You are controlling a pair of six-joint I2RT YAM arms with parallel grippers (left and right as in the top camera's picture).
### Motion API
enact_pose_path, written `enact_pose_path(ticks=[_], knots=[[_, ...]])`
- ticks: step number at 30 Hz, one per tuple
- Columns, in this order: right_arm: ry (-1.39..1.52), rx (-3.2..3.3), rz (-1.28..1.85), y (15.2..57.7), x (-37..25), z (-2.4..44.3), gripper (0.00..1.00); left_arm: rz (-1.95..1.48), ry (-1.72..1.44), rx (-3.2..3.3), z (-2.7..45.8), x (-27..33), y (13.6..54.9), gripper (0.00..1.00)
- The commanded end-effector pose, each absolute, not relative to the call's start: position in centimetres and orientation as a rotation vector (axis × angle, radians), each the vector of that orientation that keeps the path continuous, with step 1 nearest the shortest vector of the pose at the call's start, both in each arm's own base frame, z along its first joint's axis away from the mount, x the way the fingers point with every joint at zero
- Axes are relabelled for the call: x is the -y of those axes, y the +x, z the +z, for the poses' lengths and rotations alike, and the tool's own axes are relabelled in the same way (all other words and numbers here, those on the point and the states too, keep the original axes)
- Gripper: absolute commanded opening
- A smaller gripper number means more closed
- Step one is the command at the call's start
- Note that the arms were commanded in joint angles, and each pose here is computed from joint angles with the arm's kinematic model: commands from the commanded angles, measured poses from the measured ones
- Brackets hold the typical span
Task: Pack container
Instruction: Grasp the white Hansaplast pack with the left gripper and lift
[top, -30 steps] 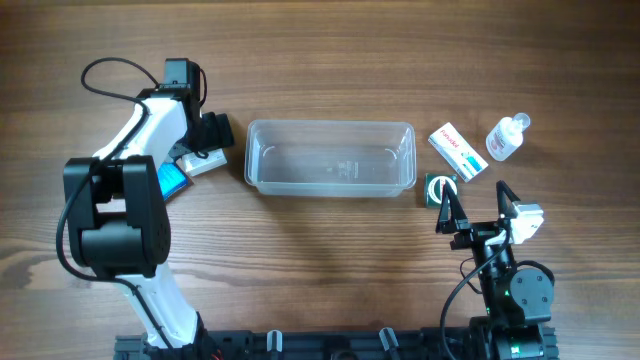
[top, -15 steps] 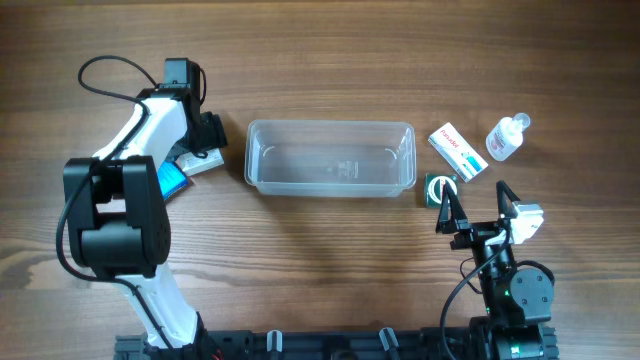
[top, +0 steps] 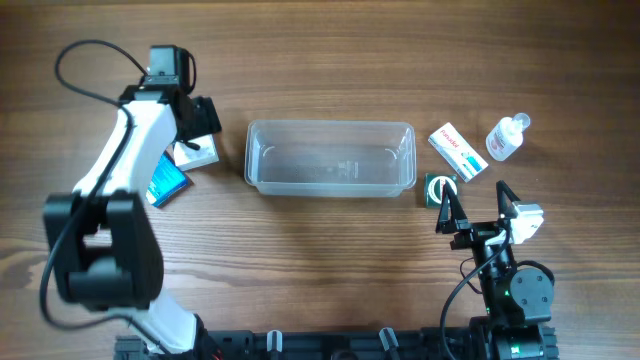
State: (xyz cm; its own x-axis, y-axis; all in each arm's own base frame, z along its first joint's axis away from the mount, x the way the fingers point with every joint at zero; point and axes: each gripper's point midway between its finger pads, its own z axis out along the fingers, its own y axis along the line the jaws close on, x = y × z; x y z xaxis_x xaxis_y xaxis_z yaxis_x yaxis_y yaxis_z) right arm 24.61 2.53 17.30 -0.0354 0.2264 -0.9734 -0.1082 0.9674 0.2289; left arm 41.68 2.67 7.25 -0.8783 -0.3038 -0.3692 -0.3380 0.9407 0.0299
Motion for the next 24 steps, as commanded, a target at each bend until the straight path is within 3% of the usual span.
enact_pose_path(ticks=[1,5,10,17,24], knots=[[0.090,-1.580,0.285,24.6,-2.7,17.4,1.00,-0.026,-0.435,-2.626,12.6,-1.0,41.7,0.83],[0.090,-1.580,0.285,24.6,-2.7,17.4,1.00,-0.030,-0.402,-2.574,15.2,-0.5,41.2,0.87],[0.091,-1.580,0.285,24.6,-2.7,17.4,1.00,0.064,-0.436,-2.644,12.0,-1.7,41.2,1.00],[0.091,-1.580,0.285,24.6,-2.7,17.4,1.00,0.121,-0.462,-2.787,5.9,-3.3,40.9,1.00],[0.090,-1.580,0.285,24.6,-2.7,17.4,1.00,0.124,-0.480,-2.825,3.8,-5.2,40.9,1.00]])
